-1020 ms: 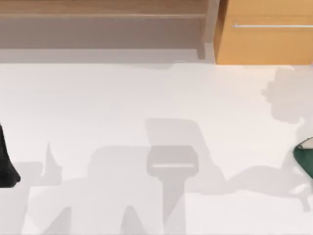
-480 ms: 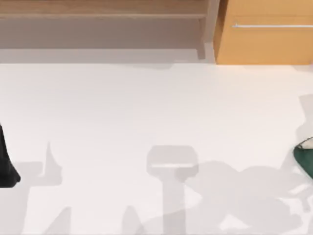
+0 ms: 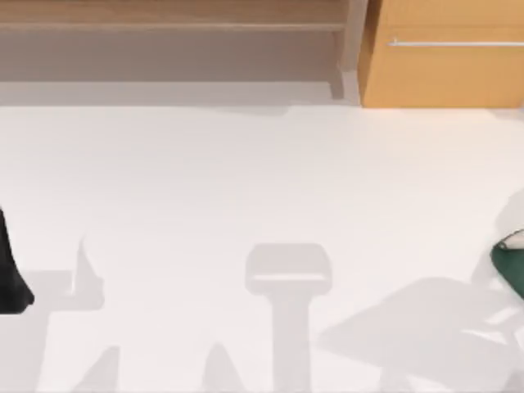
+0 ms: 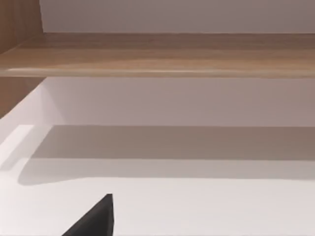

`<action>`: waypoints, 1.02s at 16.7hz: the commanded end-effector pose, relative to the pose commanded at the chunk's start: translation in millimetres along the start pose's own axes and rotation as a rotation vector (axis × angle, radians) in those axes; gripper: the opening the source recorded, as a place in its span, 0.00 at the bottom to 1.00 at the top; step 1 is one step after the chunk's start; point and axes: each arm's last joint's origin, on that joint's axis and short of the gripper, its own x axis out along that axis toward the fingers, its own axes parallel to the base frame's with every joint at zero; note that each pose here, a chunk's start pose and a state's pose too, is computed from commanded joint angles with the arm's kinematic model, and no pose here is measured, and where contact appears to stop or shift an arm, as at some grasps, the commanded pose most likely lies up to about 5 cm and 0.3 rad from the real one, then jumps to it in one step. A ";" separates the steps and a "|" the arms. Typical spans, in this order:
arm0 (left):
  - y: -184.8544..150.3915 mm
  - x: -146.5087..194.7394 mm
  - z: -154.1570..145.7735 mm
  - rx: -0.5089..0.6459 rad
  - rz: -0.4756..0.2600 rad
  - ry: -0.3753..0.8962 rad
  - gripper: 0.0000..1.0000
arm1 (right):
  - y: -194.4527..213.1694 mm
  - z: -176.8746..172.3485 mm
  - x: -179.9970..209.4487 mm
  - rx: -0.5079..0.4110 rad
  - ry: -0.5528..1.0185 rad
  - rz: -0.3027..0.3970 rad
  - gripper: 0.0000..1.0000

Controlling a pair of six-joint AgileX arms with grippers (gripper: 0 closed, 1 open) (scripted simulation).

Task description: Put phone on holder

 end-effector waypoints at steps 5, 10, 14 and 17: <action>0.0 0.0 0.0 0.000 0.000 0.000 1.00 | 1.3 -16.3 0.5 -0.049 -0.047 0.024 0.00; 0.0 0.0 0.0 0.000 0.000 0.000 1.00 | 1.1 -15.7 1.1 -0.047 -0.045 0.028 0.00; 0.0 0.0 0.0 0.000 0.000 0.000 1.00 | 1.8 -16.6 3.8 -0.043 -0.039 0.028 0.00; 0.0 0.0 0.0 0.000 0.000 0.000 1.00 | 2.8 -16.2 10.1 -0.036 -0.024 0.025 0.00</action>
